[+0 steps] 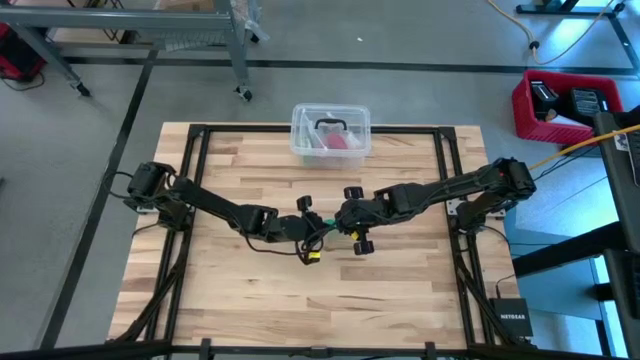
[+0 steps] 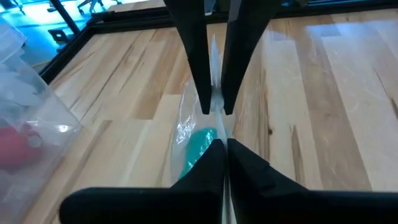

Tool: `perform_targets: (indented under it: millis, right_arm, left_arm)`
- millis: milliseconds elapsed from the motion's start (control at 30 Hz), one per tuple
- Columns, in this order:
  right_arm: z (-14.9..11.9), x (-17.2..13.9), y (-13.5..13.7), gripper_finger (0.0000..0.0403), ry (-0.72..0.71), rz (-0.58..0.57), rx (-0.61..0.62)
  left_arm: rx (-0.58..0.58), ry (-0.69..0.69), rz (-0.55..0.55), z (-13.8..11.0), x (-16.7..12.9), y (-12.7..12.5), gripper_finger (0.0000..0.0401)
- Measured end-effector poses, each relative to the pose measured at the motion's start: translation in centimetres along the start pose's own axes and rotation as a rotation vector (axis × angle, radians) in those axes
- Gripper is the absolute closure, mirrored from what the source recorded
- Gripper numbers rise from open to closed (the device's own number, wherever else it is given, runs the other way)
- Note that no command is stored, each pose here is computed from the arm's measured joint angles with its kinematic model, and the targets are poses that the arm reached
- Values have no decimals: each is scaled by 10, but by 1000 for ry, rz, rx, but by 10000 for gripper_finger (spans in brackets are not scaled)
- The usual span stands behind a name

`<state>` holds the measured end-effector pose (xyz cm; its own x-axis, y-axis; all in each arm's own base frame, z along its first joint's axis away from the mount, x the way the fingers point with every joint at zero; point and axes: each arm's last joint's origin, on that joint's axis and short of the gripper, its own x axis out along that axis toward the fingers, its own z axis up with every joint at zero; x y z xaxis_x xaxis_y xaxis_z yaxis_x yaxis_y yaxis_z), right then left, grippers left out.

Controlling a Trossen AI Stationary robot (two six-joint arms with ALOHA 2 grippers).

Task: Roll bandage
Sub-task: Close the transparent zip bag

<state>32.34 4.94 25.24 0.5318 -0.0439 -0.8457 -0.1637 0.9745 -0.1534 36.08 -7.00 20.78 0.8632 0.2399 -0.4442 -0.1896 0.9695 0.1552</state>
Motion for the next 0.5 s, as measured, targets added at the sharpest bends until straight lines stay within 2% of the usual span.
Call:
perform_targets:
  millis: [233, 367, 500]
  right_arm:
    - [-6, -1, 0, 370, 62, -20, -12]
    - [-14, -2, 0, 370, 147, -12, -20]
    - [-18, -4, 0, 370, 194, -12, -11]
  left_arm:
    - [22, 71, 72, -7, -1, 2, 400]
    - [36, 143, 81, -15, -2, 2, 400]
    - [29, 156, 77, -16, -4, 0, 401]
